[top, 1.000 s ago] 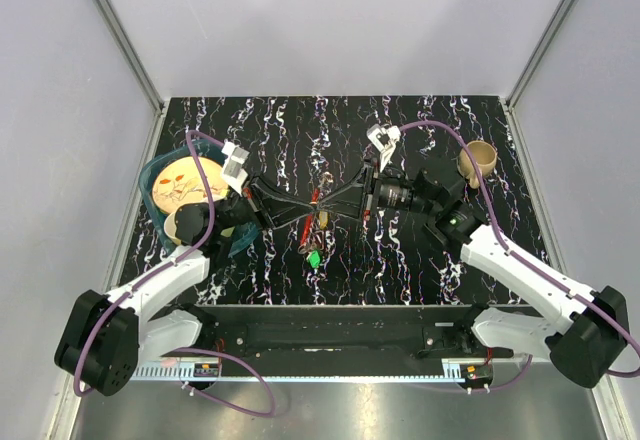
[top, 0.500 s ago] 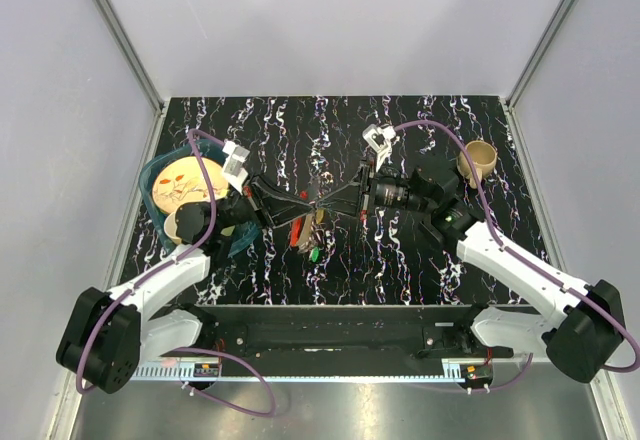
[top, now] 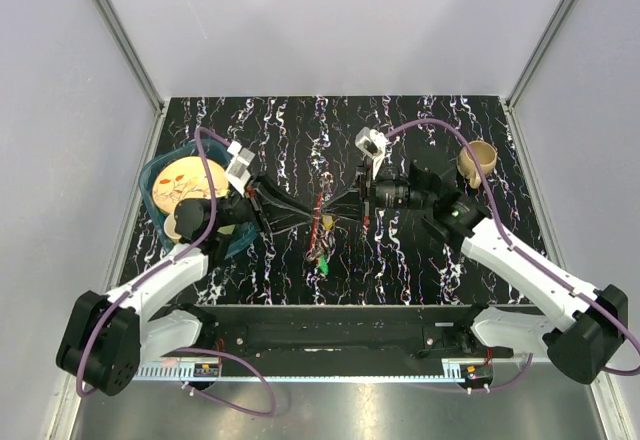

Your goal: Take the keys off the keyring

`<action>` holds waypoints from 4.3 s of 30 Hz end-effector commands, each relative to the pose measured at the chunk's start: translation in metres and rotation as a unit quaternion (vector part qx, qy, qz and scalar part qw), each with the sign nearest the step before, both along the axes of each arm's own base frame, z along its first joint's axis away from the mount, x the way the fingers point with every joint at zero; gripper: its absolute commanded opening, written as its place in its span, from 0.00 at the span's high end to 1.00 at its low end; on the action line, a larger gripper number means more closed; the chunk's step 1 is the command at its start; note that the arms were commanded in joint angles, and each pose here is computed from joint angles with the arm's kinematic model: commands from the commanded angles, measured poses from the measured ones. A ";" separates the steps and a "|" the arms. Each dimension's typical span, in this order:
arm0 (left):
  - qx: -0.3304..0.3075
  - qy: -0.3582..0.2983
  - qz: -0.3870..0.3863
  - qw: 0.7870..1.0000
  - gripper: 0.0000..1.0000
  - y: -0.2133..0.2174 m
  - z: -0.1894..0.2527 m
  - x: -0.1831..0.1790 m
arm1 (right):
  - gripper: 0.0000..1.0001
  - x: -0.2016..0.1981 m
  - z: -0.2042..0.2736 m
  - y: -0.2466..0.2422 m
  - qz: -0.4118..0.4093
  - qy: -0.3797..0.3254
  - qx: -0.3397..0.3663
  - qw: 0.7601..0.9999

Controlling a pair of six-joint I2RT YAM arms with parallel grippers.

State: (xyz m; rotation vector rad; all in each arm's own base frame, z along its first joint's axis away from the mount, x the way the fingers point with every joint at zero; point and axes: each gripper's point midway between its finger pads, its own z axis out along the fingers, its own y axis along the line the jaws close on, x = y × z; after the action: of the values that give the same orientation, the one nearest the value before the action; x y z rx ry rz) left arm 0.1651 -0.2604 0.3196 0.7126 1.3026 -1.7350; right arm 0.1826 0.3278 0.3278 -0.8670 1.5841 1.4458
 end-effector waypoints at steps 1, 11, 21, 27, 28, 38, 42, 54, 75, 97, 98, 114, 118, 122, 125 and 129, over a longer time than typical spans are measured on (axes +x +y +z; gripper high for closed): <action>0.023 -0.097 -0.002 0.995 0.69 0.007 0.020 -0.008 | 1.00 -0.009 0.009 -0.008 0.031 -0.067 -0.050 0.996; 0.155 -0.184 0.087 0.967 0.60 0.017 0.014 0.010 | 1.00 -0.020 0.016 -0.013 0.102 -0.048 -0.134 0.985; 0.163 -0.188 0.041 0.968 0.62 0.008 0.009 -0.006 | 1.00 -0.018 0.019 -0.009 0.138 -0.016 -0.176 0.974; 0.173 -0.170 0.037 0.969 0.62 0.005 0.008 -0.001 | 1.00 -0.023 0.014 -0.008 0.158 -0.011 -0.173 0.972; 0.173 -0.167 0.034 0.970 0.62 0.004 0.009 -0.001 | 1.00 -0.024 0.013 -0.009 0.161 -0.007 -0.174 0.972; 0.164 -0.164 -0.027 0.972 0.64 -0.006 0.010 -0.014 | 1.00 -0.022 0.007 -0.004 0.169 0.004 -0.174 0.970; 0.164 -0.156 -0.040 0.973 0.65 -0.008 0.009 -0.017 | 1.00 -0.020 0.004 -0.002 0.170 0.011 -0.174 0.970; 0.163 -0.147 -0.067 0.973 0.65 -0.017 0.006 -0.022 | 1.00 -0.019 0.002 -0.001 0.170 0.013 -0.173 0.970; 0.161 -0.144 -0.090 0.972 1.00 -0.020 0.010 -0.025 | 1.00 -0.020 -0.004 0.001 0.174 0.020 -0.172 0.969; 0.021 -0.131 0.040 0.990 1.00 -0.020 0.056 0.000 | 0.31 0.028 0.065 -0.072 -0.234 -0.094 0.000 0.968; 0.017 -0.131 0.041 0.990 1.00 -0.020 0.057 0.000 | 0.31 0.024 0.048 -0.071 -0.224 -0.089 -0.005 0.970; -0.047 -0.137 0.013 0.989 1.00 -0.015 0.078 -0.015 | 0.25 -0.001 0.045 -0.044 -0.101 -0.177 0.043 0.978; -0.049 -0.132 0.010 0.990 1.00 -0.016 0.078 -0.015 | 0.25 -0.002 0.046 -0.035 -0.075 -0.172 0.051 0.981; -0.048 -0.129 0.010 0.990 1.00 -0.016 0.076 -0.014 | 0.27 -0.006 0.051 -0.031 -0.059 -0.175 0.061 0.981; -0.043 -0.126 0.015 0.991 1.00 -0.015 0.075 -0.011 | 0.30 -0.011 0.054 -0.029 -0.041 -0.173 0.065 0.982; -0.038 -0.124 0.018 0.991 1.00 -0.015 0.074 -0.008 | 0.46 -0.017 0.060 -0.030 -0.033 -0.180 0.083 0.980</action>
State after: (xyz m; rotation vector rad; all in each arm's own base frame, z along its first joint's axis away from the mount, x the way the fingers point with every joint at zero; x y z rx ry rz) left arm 0.1577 -0.2805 0.3768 0.8217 1.1582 -1.6427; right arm 0.1784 0.2996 0.3469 -0.8894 1.3585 1.2330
